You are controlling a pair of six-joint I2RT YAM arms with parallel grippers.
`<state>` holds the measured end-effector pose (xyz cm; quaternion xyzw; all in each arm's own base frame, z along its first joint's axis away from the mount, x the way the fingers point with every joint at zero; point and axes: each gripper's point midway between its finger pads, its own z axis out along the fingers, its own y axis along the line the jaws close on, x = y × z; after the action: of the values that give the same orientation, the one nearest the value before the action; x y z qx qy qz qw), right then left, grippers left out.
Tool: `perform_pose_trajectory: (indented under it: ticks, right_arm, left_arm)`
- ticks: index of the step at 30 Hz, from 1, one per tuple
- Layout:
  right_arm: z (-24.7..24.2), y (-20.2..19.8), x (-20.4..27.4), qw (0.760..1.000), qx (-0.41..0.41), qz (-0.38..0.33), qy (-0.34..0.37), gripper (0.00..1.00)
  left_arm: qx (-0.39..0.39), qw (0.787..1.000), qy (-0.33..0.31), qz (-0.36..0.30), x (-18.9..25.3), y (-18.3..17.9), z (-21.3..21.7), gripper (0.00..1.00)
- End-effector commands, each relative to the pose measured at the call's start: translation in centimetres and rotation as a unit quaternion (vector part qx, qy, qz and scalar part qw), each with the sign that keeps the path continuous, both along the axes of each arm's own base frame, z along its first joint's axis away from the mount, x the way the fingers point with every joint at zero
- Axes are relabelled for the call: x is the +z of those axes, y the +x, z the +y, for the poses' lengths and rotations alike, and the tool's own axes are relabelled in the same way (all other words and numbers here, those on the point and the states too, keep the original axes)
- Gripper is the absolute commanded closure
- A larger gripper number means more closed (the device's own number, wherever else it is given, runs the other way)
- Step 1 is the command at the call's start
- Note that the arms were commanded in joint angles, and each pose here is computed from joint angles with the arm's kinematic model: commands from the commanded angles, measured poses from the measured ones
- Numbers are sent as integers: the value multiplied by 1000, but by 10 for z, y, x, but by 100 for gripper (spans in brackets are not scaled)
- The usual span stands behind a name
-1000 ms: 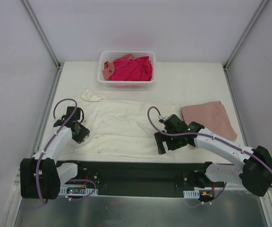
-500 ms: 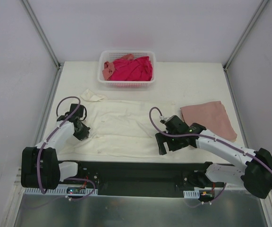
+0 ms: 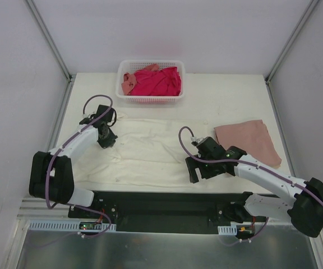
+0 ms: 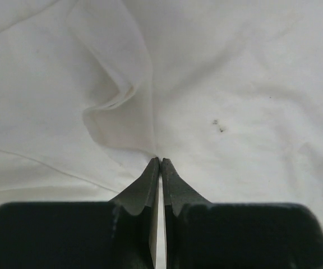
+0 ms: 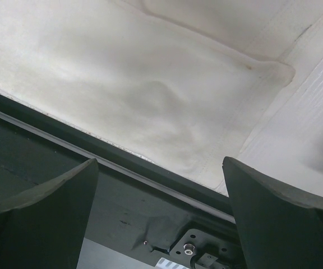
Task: Fold and stack the t-shirts
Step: Fold the tshirt
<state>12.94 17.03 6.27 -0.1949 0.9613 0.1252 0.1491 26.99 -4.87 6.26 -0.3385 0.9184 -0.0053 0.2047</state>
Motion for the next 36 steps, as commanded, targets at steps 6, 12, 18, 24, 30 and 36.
perform_pose_trajectory:
  ticks: [6, 12, 18, 24, 30, 36]
  right_arm:
    - [-14, 3, 2, 999, -25, -16, -22, 3]
    - [-18, 2, 2, 999, -34, -16, -26, 3]
    - [-22, 3, 4, 998, -42, -22, -29, 3]
    - [-20, 8, 9, 998, -50, -30, -28, 3]
    - [-16, 10, 8, 998, -51, -28, -23, 3]
    - [-17, 17, 7, 997, -64, -39, -31, 3]
  left_arm:
    - [-99, 993, 62, 12, -1, 41, -32, 100]
    - [-123, 989, 79, 15, -4, 60, -42, 100]
    - [-135, 987, 79, 20, -7, 67, -48, 84]
    - [-172, 983, 66, 5, 4, 71, -64, 50]
    - [-183, 981, 55, -29, 28, 64, -66, 13]
    - [-176, 980, 69, -58, 41, 43, -49, 1]
